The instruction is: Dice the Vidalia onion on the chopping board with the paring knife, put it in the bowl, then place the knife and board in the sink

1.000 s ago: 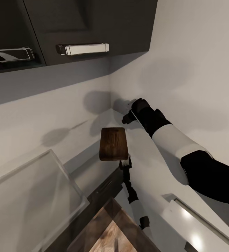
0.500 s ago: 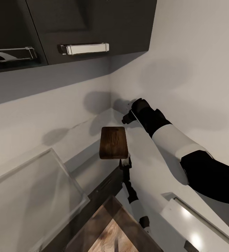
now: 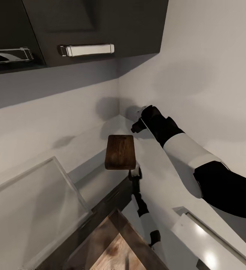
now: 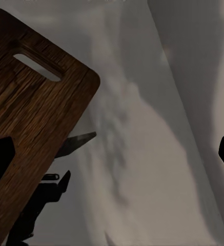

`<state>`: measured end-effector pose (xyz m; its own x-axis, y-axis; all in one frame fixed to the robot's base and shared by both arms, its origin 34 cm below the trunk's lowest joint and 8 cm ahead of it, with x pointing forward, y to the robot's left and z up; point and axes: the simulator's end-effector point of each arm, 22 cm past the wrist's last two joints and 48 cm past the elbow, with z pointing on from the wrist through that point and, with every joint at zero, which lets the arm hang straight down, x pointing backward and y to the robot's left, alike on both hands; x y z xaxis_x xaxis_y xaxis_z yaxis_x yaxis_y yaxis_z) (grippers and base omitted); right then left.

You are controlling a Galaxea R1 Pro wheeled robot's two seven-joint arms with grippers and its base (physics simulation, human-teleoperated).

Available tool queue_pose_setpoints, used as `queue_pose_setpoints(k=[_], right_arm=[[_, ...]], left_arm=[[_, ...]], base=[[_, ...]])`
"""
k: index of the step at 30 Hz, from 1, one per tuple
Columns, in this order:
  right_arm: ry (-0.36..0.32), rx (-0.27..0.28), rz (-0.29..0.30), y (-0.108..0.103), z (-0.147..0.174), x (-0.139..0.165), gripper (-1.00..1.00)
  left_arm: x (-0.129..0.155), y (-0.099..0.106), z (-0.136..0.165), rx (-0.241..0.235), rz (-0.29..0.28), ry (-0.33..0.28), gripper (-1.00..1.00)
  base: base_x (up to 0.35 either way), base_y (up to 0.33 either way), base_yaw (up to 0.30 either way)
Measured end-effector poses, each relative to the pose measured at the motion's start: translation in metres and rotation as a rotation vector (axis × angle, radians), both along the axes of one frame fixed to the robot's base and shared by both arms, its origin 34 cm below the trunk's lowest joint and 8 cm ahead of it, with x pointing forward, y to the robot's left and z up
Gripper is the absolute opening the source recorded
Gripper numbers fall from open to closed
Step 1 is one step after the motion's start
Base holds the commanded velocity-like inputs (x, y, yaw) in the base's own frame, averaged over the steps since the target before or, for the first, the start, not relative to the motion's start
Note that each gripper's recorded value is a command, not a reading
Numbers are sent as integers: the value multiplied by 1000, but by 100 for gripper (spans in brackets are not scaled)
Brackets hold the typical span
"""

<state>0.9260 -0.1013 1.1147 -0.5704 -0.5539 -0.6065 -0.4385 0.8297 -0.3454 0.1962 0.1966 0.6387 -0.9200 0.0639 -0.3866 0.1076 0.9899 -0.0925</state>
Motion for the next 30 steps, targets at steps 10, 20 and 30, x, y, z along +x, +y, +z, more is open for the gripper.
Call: queue_pose_setpoints(k=[10, 20, 30], right_arm=[[3, 0, 0, 0, -2, 0, 100], [3, 0, 0, 0, -2, 0, 100], [3, 1, 0, 0, -2, 0, 100]], left_arm=[[-1, 1, 0, 1, 0, 2, 100], [-1, 0, 0, -1, 0, 2, 100], [-1, 0, 0, 0, 0, 3, 100]], base=[[-5, 6, 18], [-28, 43, 0], [0, 1, 0]])
